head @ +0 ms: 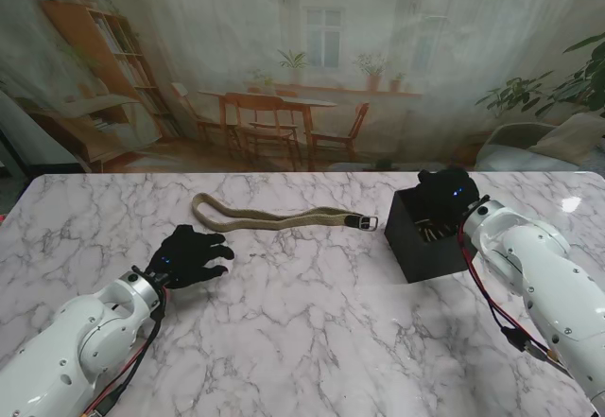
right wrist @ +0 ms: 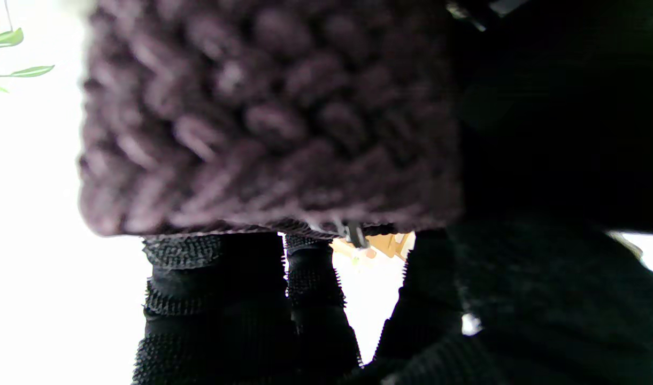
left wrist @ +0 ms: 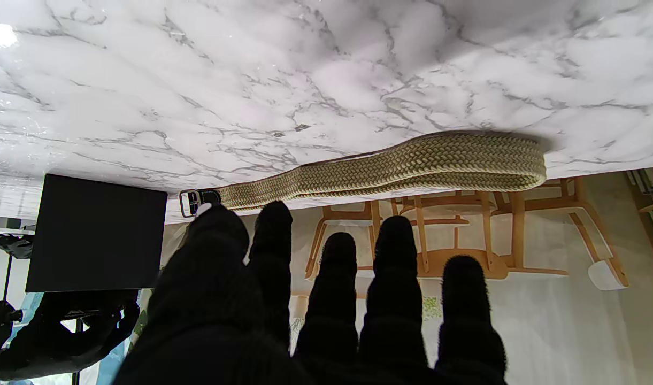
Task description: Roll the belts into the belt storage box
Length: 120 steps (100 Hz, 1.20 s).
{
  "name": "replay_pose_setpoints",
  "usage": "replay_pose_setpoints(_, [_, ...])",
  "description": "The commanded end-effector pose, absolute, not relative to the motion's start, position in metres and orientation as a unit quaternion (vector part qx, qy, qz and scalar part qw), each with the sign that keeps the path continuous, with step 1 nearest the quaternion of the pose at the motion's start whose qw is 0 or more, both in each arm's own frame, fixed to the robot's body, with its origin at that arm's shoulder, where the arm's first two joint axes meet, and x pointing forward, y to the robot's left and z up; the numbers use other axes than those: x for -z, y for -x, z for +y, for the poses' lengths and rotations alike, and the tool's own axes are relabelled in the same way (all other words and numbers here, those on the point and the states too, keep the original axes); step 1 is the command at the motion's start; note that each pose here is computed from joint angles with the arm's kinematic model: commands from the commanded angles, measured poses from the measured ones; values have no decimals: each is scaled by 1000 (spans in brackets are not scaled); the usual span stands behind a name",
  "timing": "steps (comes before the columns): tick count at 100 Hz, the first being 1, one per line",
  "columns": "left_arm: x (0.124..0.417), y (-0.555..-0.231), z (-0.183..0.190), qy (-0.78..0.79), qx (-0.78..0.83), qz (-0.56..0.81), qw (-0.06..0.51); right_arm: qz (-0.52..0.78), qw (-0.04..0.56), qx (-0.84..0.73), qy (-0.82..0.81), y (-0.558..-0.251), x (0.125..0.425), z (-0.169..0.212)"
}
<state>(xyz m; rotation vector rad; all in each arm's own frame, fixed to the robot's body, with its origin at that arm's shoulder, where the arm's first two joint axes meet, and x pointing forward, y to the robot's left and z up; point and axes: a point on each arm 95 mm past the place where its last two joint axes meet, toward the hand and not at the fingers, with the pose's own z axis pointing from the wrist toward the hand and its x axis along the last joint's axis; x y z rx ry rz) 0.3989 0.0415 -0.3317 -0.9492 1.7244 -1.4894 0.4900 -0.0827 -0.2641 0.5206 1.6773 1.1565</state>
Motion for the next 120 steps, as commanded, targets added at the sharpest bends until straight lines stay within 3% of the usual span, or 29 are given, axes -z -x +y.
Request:
replay_pose_setpoints(1, [332, -398, 40, 365, 566, 663, 328, 695, 495, -476, -213, -492, 263, -80])
replay_pose_setpoints(39, [332, -398, 40, 364, 565, 664, 328, 704, 478, -472, -231, -492, 266, -80])
replay_pose_setpoints(84, [331, -399, 41, 361, 564, 667, 327, 708, 504, -452, -204, -484, 259, -94])
replay_pose_setpoints(100, [331, -399, 41, 362, 564, 667, 327, 701, 518, -456, -181, -479, 245, -98])
replay_pose_setpoints(120, [329, -400, 41, 360, 565, 665, 329, 669, 538, -489, -152, -466, 206, -98])
